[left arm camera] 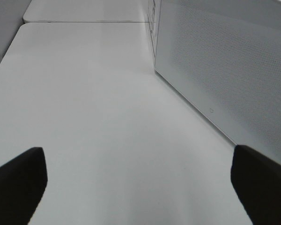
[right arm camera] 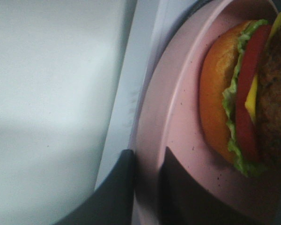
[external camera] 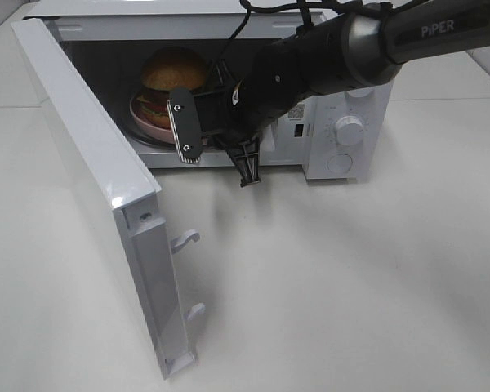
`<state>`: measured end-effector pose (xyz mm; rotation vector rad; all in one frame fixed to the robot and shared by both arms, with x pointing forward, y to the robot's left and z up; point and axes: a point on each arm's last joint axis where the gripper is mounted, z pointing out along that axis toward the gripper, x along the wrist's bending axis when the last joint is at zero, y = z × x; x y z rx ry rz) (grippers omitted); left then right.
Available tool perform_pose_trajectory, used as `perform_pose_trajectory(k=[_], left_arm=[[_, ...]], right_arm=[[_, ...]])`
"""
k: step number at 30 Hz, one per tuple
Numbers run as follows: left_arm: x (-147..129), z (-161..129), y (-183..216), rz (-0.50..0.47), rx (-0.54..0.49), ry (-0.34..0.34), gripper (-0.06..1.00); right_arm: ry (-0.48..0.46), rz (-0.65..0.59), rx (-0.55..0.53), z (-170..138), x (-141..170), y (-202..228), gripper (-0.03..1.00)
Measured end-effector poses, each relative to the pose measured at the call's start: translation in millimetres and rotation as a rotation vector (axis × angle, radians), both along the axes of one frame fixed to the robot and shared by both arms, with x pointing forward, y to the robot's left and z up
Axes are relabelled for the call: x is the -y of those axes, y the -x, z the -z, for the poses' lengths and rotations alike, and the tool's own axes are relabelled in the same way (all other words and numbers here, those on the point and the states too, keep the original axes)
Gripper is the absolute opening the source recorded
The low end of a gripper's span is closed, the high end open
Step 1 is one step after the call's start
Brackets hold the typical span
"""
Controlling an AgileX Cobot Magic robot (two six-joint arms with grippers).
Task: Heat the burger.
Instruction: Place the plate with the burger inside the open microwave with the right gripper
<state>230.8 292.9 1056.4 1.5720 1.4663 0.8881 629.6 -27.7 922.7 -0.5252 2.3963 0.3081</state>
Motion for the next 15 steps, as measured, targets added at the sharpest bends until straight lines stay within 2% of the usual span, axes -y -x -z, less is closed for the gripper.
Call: perform_pose_trajectory(k=[8,15], left_arm=[[0,0,0,0.0,0.0,0.0,0.99],[0,0,0,-0.001,0.0,-0.001,0.99]], right_arm=[[0.027,-0.016,0.021,6,-5,-10,0.1],[0.015,0.01,0.016,3,-10,-18,0.12]])
